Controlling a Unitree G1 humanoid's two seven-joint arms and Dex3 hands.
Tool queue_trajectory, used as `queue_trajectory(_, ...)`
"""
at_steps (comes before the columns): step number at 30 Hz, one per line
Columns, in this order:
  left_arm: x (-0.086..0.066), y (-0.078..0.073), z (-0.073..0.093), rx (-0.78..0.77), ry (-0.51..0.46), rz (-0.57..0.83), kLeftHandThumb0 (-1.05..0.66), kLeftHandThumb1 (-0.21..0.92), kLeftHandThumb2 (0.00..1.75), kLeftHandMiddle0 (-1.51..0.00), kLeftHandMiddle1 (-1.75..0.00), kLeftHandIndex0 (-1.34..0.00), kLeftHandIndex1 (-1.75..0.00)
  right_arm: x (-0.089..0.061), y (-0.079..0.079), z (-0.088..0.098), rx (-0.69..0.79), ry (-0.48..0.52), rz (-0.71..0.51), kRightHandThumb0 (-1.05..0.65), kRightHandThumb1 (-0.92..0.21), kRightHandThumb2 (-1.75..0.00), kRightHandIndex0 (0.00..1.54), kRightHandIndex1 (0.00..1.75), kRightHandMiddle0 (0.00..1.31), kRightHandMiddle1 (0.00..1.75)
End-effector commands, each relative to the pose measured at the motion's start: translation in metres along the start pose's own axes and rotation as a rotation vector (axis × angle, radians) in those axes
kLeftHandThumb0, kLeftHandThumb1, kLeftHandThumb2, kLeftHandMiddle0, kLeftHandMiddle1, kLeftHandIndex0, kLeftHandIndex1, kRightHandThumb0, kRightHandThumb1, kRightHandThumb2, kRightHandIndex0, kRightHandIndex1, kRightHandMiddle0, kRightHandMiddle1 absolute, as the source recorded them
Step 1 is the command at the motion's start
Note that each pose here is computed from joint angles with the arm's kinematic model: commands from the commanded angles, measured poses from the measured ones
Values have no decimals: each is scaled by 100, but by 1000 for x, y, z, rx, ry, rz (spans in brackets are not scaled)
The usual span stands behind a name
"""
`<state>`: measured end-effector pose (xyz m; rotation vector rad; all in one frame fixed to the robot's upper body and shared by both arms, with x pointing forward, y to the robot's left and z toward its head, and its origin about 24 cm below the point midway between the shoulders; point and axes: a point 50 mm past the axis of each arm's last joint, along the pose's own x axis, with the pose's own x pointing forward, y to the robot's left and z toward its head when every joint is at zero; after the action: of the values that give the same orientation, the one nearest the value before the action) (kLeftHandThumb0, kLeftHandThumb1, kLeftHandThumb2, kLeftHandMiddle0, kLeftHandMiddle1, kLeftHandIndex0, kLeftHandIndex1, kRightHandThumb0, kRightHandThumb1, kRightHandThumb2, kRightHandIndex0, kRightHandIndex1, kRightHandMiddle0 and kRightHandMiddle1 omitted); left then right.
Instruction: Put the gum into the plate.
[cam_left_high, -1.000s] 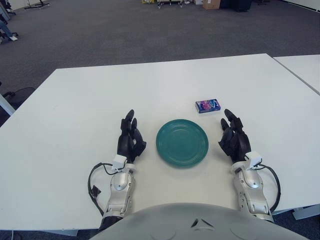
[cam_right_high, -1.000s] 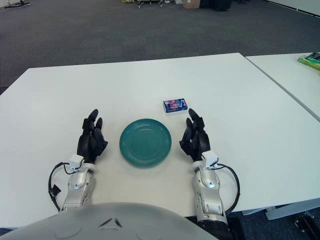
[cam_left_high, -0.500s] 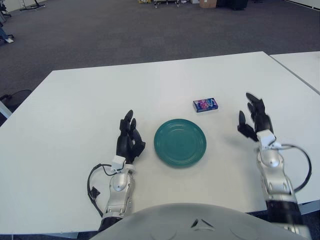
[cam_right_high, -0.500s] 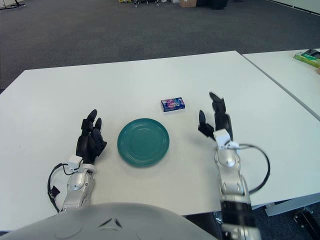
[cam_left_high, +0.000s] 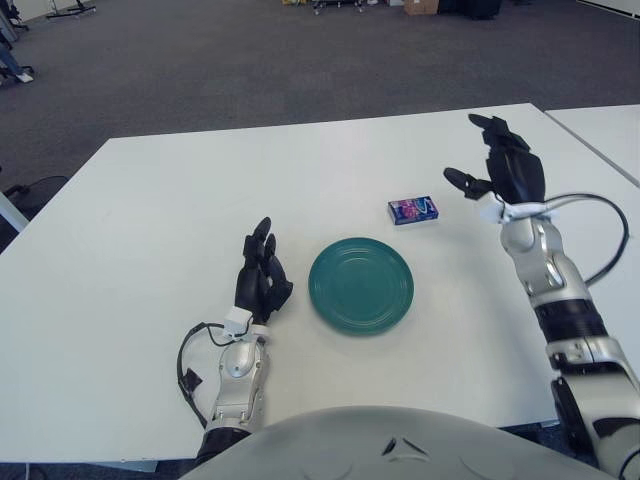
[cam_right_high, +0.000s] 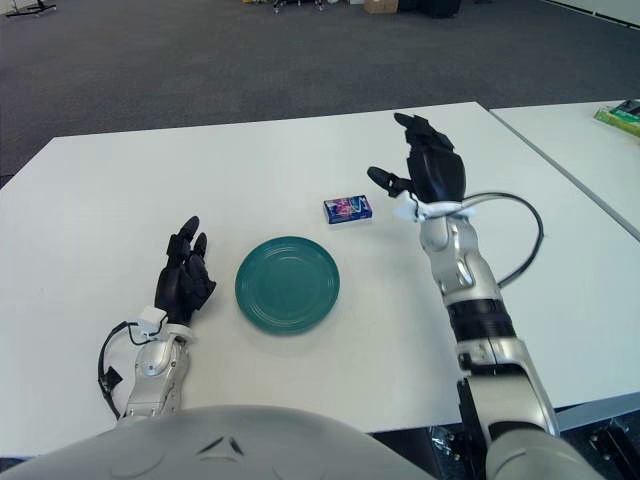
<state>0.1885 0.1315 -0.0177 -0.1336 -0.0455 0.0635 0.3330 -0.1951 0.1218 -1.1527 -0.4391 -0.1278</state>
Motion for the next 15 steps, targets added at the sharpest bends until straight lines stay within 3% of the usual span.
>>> queue_trajectory(1, -54, 1, -63, -111, 321, 82, -97, 92, 94, -21, -1, 0, -47, 31, 16, 12, -144, -88, 111, -66, -92, -50, 36, 0, 0, 63)
queue_trajectory(7, -52, -1, -65, -137, 314, 51, -99, 92, 96, -21, 0, 0, -48, 46, 25, 17, -208, -121, 185, -68, -92, -51, 35, 0, 1, 65)
queue_trajectory(15, -52, -3, -65, -140, 306, 32, -99, 92, 97, -18, 0, 0, -45, 50, 43, 24, -236, -142, 261, -71, -92, -52, 36, 0, 2, 67)
